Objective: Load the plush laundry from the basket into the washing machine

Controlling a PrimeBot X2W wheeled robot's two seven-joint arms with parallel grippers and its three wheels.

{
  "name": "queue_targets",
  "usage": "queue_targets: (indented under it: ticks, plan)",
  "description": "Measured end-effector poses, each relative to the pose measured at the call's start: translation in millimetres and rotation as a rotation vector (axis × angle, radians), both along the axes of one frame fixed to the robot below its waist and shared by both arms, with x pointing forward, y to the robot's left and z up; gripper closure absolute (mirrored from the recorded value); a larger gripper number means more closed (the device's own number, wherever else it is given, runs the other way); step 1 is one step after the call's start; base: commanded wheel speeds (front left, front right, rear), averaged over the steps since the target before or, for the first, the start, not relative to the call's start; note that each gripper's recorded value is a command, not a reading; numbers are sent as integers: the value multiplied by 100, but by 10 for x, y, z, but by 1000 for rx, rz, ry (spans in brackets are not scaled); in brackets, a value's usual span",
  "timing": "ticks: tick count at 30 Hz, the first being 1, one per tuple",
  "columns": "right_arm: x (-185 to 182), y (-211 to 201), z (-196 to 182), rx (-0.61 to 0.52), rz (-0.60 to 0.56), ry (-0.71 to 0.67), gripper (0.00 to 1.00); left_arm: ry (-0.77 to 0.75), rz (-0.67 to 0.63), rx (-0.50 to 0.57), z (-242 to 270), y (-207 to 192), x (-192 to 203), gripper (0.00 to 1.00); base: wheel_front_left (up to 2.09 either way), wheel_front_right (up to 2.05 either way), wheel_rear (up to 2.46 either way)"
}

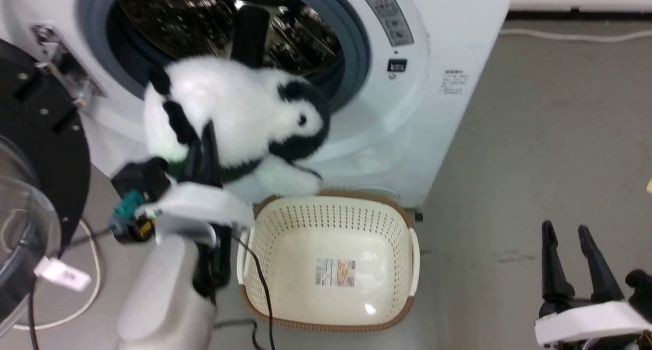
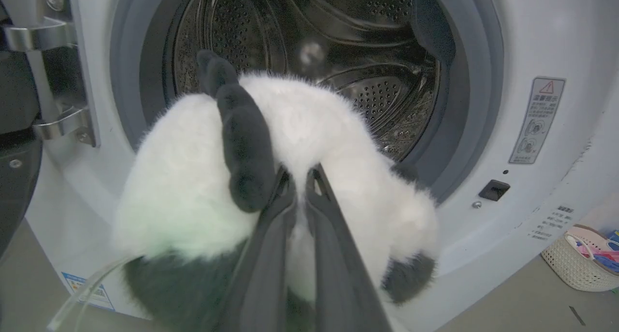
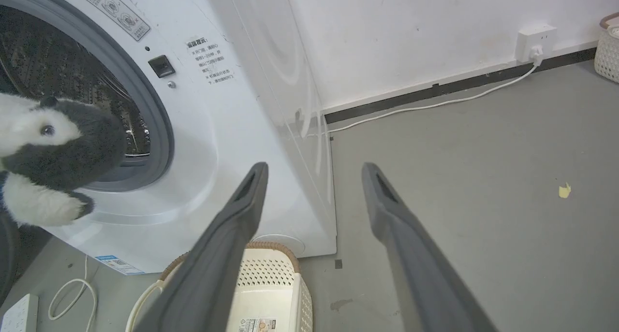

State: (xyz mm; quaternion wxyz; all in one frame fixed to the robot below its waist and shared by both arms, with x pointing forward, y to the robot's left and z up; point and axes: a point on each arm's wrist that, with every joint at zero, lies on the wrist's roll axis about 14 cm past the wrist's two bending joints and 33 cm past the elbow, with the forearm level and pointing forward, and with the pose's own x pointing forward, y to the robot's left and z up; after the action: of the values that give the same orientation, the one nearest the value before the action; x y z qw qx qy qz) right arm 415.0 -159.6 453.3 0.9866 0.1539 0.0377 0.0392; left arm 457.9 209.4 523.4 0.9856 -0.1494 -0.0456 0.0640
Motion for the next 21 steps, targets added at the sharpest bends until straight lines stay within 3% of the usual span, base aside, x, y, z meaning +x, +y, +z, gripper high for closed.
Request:
queue_targets:
  ticks: [21]
  plan:
    - [406,-242,-497,-49,-56,93,0,-12,69,51,-217,251,1327,100,0,0,0]
